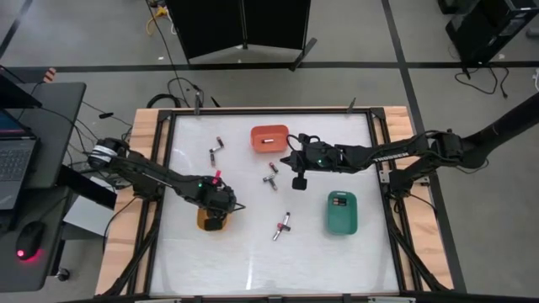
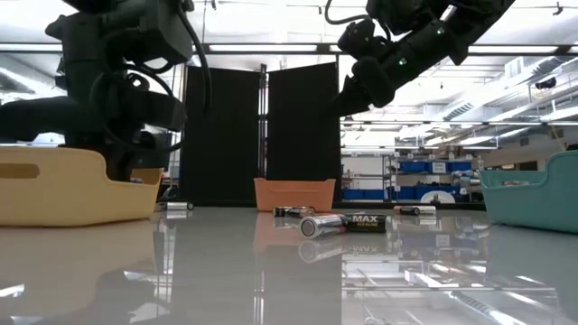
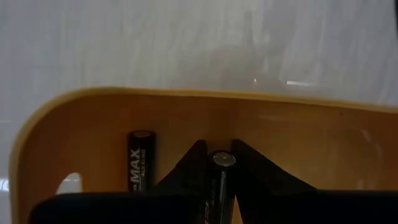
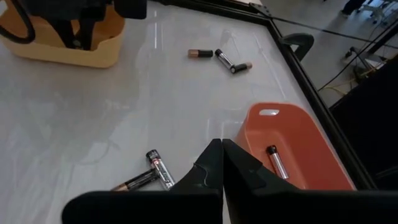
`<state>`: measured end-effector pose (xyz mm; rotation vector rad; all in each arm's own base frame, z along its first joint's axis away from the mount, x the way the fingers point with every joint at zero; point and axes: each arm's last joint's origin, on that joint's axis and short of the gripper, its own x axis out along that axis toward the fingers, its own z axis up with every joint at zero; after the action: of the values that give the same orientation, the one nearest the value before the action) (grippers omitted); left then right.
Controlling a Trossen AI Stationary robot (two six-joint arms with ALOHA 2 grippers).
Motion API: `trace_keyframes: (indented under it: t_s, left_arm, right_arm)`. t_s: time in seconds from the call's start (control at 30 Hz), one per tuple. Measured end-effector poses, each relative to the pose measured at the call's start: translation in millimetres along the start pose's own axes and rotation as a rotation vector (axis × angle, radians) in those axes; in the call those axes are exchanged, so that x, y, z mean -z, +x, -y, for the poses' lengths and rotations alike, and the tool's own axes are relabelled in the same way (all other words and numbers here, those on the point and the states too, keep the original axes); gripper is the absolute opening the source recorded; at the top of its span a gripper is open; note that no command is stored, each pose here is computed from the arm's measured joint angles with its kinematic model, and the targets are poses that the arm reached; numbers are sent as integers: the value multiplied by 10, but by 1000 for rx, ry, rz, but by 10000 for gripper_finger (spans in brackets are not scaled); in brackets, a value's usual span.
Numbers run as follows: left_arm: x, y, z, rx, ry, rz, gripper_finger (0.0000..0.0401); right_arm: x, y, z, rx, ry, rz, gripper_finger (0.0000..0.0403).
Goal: Sort batteries
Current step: Put the red battery into the yellow bin, then put the brown battery into the green bin
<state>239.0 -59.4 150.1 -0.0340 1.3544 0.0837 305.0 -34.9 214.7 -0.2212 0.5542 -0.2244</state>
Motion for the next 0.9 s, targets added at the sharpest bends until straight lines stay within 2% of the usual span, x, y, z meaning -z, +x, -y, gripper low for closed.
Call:
trace_keyframes:
  t_s: [0.13,0.3,0.47,0.7,0.9]
  left_arm:
    - [-4,4,2,0,-20,2,61]
    - [-9,2,3,-1,-29,5,115]
    - [-9,-44,-1,-4,-45,4,128]
    - [-132,-467,-3,-18,-47,46,127]
    - [-238,-932,-89,-55,-82,161,93]
  right_arm:
    - [2,0,0,0,0,-2,8]
    - [2,0,0,-1,0,-2,9]
    - [3,0,-1,-1,-1,-3,9]
    - [9,0,-3,-2,-3,-9,9]
    - [22,0,-6,-5,-5,-23,9]
